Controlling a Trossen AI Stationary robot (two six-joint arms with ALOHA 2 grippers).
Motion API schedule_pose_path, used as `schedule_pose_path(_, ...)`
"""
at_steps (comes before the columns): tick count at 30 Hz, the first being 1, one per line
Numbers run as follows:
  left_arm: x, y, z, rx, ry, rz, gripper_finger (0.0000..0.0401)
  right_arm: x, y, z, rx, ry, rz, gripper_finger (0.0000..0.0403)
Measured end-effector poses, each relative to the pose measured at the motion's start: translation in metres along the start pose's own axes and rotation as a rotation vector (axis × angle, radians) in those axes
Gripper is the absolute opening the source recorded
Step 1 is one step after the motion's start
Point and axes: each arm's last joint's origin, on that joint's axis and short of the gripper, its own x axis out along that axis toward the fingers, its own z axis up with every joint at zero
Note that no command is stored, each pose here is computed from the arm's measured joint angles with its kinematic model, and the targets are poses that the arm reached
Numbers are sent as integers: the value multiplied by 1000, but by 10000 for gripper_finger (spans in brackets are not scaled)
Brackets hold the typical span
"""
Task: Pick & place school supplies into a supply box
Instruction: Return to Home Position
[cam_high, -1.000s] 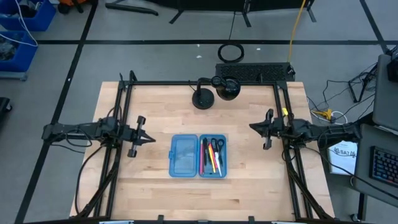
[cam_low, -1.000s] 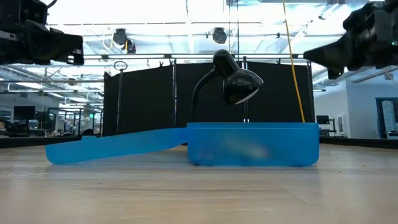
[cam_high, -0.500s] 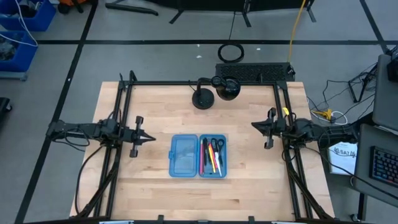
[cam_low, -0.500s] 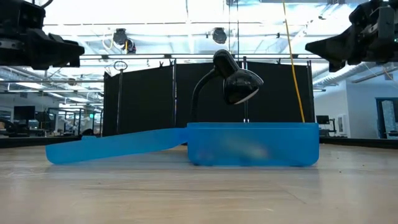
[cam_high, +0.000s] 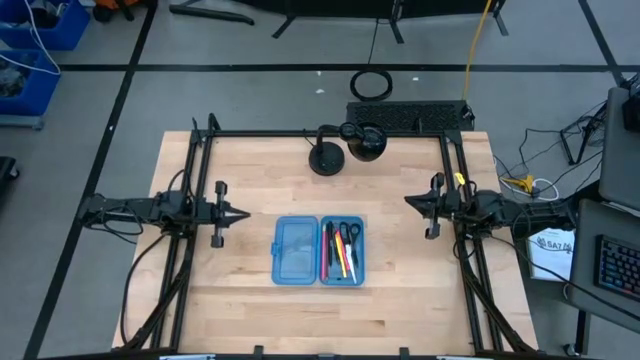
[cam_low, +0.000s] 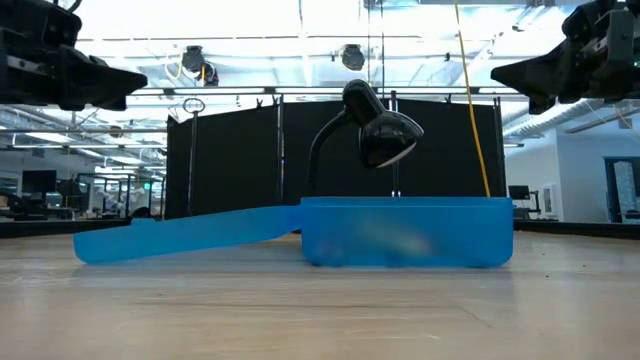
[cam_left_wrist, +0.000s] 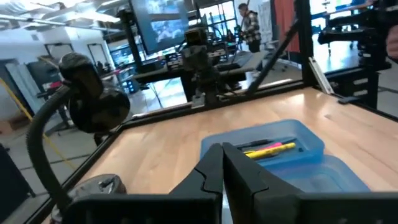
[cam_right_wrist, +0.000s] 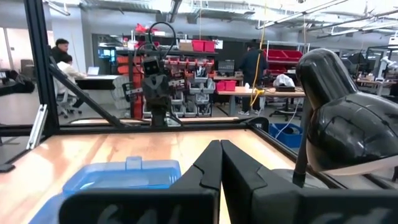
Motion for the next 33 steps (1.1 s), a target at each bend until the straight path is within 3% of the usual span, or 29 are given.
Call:
schedule_pose_path(9, 0, 1, 3, -9, -37, 16, 43, 0, 0, 0, -11, 3, 0, 0)
schedule_pose_path(33, 0, 1, 3, -10, -39, 15, 44, 0, 0, 0, -11, 3, 0, 0)
